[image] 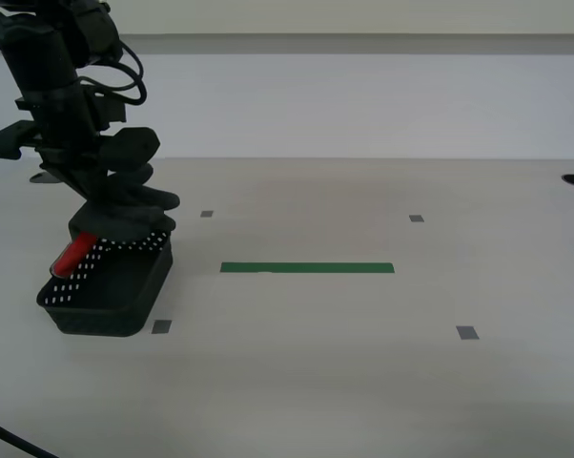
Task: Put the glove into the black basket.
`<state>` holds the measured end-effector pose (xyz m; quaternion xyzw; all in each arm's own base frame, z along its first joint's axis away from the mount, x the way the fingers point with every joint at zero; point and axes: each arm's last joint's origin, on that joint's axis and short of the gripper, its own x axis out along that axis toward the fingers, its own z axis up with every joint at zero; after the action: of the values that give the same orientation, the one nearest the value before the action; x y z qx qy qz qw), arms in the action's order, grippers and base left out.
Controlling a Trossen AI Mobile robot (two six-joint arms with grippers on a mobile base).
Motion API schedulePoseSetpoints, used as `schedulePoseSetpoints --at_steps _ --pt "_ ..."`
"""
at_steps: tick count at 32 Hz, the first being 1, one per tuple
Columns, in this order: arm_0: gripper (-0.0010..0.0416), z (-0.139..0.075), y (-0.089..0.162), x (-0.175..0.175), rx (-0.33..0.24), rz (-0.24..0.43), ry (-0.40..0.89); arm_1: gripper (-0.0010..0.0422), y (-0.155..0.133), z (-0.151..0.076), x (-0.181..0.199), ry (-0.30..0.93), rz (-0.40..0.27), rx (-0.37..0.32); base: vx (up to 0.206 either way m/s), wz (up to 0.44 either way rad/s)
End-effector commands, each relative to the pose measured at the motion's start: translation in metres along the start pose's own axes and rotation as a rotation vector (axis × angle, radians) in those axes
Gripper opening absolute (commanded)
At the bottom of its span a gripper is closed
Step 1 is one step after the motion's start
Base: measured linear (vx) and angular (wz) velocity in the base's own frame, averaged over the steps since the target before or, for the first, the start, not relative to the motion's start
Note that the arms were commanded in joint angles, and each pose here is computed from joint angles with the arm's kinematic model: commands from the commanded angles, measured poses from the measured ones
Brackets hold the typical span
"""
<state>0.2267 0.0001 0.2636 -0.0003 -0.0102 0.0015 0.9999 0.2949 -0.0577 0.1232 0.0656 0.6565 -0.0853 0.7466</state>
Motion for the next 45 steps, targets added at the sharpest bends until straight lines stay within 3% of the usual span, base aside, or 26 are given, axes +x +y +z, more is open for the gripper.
schedulePoseSetpoints --at_steps 1,5,8,17,18,19,21,23,26,35,36,38,40,41,44,45 --pt "0.0001 0.0 0.0 0.0 0.0 0.001 0.002 -0.0001 0.008 -0.001 0.018 0.053 0.002 -0.034 0.0 0.0" --pt "0.0001 0.0 0.0 0.0 0.0 0.001 0.004 -0.0001 0.008 -0.003 0.054 0.126 -0.034 -0.048 0.0 0.0" --pt "0.0001 -0.001 0.0 0.0 0.0 0.001 0.008 0.0 0.008 0.0 0.059 0.116 -0.074 -0.063 0.0 0.0" --pt "0.0001 -0.002 0.0 0.0 0.0 0.001 0.019 0.0 0.009 0.021 0.028 -0.015 -0.058 -0.073 0.0 0.0" --pt "0.0001 -0.002 0.0 0.0 0.0 0.0 0.02 0.0 0.01 0.022 0.026 -0.021 -0.047 -0.082 0.0 0.0" --pt "0.0001 -0.002 0.0 0.0 0.0 0.001 0.02 0.0 0.013 0.025 0.02 -0.033 0.04 -0.092 0.0 0.0" --pt "0.0001 -0.002 0.0 0.0 0.0 0.001 0.02 0.0 0.016 0.025 0.017 -0.032 0.112 -0.095 0.0 0.0" --pt "0.0 -0.002 0.0 0.0 0.0 0.001 0.02 0.0 0.021 0.025 0.005 -0.025 0.262 -0.071 0.0 0.0" --pt "0.0001 -0.002 0.0 0.0 0.0 0.001 0.02 0.0 0.02 0.025 0.003 -0.02 0.216 -0.073 0.0 0.0" --pt "0.0001 -0.002 0.0 0.0 0.0 0.001 0.02 0.0007 0.023 0.018 0.003 0.052 0.224 -0.079 0.0 0.0" --pt "0.0 -0.002 0.0 0.0 0.0 0.0 0.02 0.0019 0.023 0.018 0.003 0.053 0.224 -0.083 0.0 0.0" --pt "0.0001 -0.002 0.0 0.0 0.0 0.001 0.02 0.0097 0.024 0.017 0.003 0.055 0.225 -0.109 0.0 0.0" --pt "0.0 -0.002 0.0 0.0 0.0 0.0 0.02 0.0138 0.024 0.017 0.003 0.056 0.225 -0.111 0.0 0.0" --pt "0.0 -0.002 0.0 0.0 0.0 0.001 0.02 0.0191 0.024 0.016 0.003 0.062 0.223 -0.111 0.0 0.0" --pt "0.0001 -0.002 0.0 0.0 0.0 0.001 0.02 0.0245 0.023 0.016 0.003 0.069 0.223 -0.115 0.0 0.0" --pt "0.0001 -0.002 0.0 0.0 0.0 0.0 0.02 0.0245 0.023 0.016 0.003 0.069 0.223 -0.114 0.0 0.0"
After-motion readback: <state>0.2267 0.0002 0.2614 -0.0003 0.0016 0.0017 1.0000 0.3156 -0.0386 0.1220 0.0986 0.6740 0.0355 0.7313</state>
